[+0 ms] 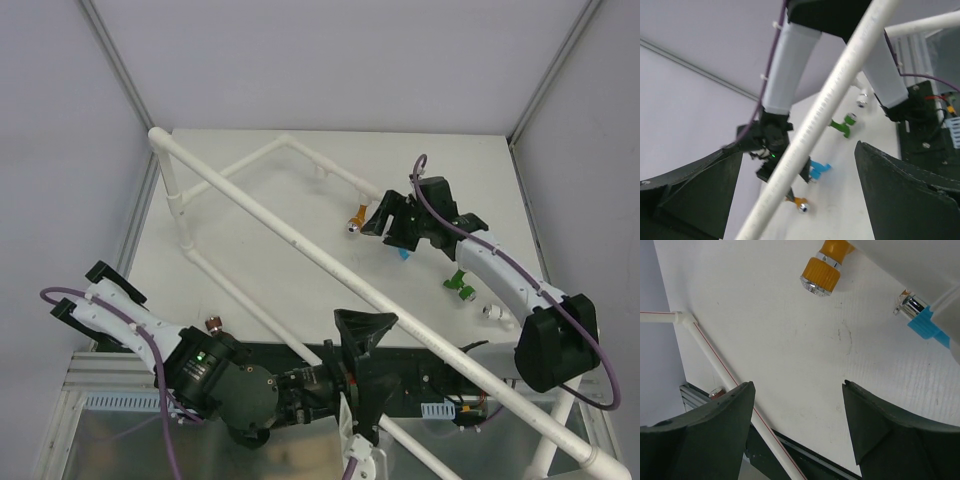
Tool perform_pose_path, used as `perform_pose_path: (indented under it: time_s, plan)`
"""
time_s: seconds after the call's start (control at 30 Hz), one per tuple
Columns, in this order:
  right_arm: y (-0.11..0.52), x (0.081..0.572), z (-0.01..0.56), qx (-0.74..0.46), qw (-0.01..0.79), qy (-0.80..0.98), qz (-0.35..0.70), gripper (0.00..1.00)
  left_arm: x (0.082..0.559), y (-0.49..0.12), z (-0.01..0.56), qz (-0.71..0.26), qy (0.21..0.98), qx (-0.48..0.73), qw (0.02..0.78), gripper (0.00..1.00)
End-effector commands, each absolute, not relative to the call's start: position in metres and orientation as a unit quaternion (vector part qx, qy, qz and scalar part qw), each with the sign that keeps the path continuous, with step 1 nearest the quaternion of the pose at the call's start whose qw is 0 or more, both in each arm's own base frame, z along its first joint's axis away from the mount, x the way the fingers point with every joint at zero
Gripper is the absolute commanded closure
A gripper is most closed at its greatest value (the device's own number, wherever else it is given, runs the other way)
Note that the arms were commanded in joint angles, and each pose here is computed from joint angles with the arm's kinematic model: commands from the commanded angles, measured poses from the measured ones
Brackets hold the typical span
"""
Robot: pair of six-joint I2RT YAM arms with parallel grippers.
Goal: Install the water faucets
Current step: Adjust the adaptor at the center of the board.
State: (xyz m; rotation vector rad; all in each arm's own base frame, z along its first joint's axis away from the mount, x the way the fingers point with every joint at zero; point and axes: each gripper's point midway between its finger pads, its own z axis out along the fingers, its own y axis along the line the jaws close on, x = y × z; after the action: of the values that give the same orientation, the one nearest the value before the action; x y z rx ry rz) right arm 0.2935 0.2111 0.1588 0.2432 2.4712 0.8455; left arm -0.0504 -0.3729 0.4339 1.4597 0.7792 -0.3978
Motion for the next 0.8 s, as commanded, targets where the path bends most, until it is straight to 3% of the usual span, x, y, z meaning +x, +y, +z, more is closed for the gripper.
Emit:
perform_pose_path:
  time_s: [0.0, 0.17, 0.53, 0.77]
  plan:
    - [0.220, 0.295, 0.156, 0.080, 0.250, 0.905, 0.334, 0.22, -0.043, -0.398, 0.457, -0.099, 0.276, 0.665, 0.687, 0.01]
    - [0.225, 0.292, 0.158, 0.069, 0.250, 0.905, 0.337, 0.22, -0.024, -0.417, 0.442, -0.141, 0.291, 0.687, 0.651, 0.01]
    - [0.232, 0.289, 0.146, 0.060, 0.236, 0.912, 0.331, 0.22, 0.011, -0.473, 0.412, -0.106, 0.296, 0.714, 0.625, 0.01]
    - [0.234, 0.286, 0.133, 0.055, 0.226, 0.918, 0.322, 0.22, 0.030, -0.497, 0.389, -0.039, 0.303, 0.726, 0.616, 0.11]
